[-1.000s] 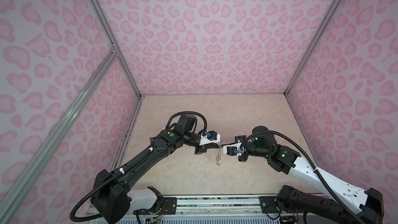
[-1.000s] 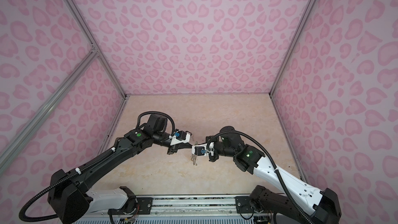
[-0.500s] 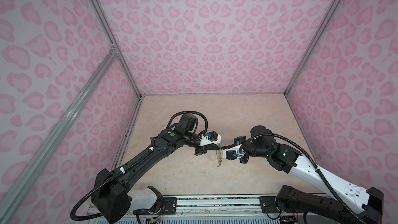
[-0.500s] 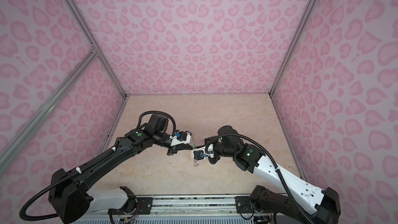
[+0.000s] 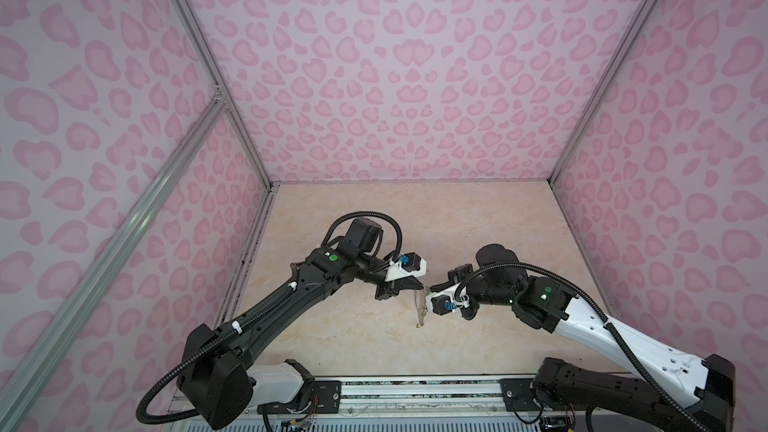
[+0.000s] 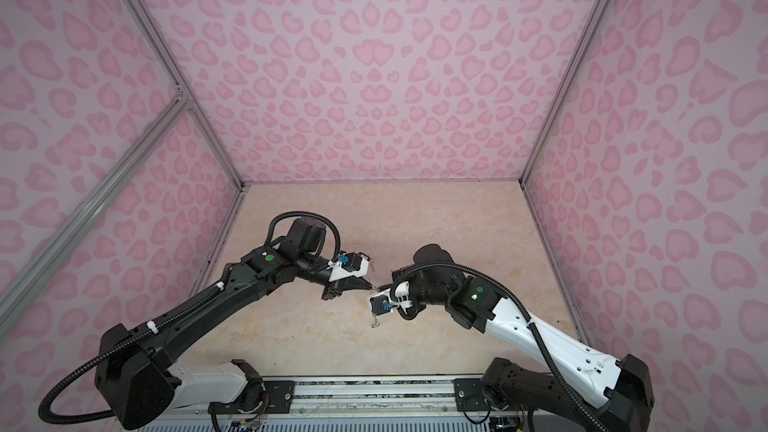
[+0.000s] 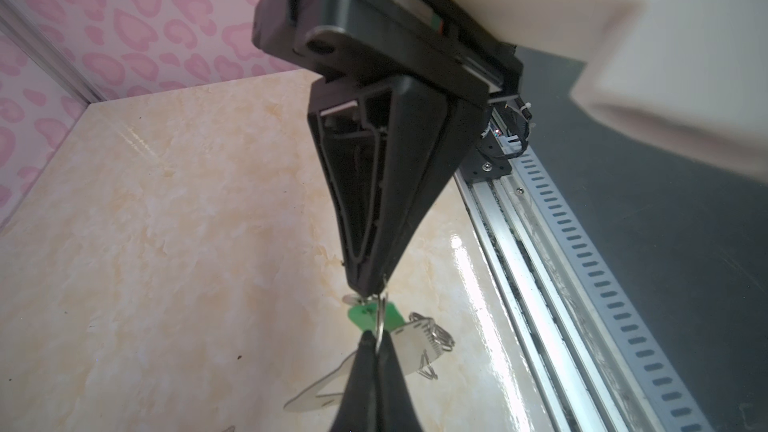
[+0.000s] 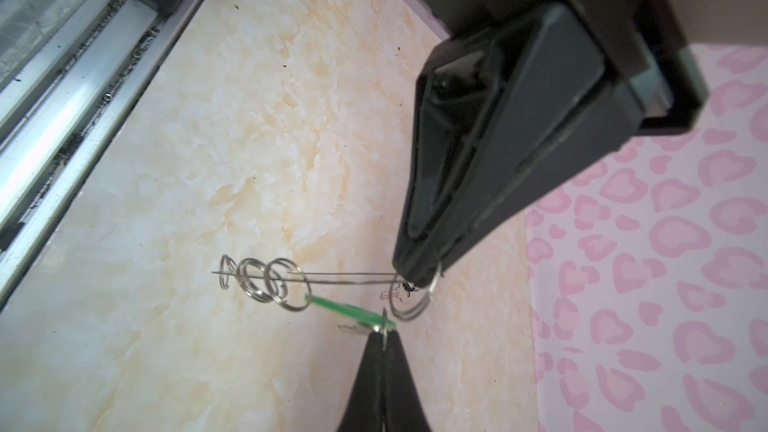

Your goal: Put the keys on the keyring

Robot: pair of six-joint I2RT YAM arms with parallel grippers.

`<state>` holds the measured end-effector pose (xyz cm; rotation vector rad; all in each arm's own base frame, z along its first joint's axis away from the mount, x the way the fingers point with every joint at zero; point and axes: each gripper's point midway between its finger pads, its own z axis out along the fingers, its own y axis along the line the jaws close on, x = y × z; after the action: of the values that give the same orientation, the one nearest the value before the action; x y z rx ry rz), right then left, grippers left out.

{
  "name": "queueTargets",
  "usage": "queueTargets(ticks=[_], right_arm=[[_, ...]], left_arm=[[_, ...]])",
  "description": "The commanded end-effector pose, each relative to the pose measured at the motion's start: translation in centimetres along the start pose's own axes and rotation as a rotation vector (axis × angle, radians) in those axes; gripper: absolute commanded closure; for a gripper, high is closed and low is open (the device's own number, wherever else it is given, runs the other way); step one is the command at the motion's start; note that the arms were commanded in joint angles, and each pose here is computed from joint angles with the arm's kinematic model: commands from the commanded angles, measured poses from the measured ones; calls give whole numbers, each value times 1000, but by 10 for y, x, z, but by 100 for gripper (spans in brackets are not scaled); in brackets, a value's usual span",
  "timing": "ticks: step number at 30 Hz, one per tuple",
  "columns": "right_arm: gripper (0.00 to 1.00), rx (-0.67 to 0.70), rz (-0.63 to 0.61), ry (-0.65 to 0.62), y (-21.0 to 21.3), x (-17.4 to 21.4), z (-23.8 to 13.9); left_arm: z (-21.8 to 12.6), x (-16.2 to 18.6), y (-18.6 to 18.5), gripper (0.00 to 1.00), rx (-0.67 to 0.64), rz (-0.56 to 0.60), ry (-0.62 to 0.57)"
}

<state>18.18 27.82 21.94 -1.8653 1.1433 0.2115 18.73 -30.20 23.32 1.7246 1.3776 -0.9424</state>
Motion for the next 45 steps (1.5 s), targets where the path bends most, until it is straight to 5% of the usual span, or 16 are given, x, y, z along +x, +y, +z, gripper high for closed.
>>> queueTargets(ticks=[1, 18, 45], right_arm=[[100, -18, -4, -9, 2, -3, 0], [100, 84, 85, 11, -21, 1, -7], [100, 34, -9, -17, -7, -12, -9]], left_arm=[[-3, -12, 5, 97, -17, 42, -30], [4, 0, -5, 97, 10, 31, 5], [10, 4, -6, 97, 32, 18, 20]])
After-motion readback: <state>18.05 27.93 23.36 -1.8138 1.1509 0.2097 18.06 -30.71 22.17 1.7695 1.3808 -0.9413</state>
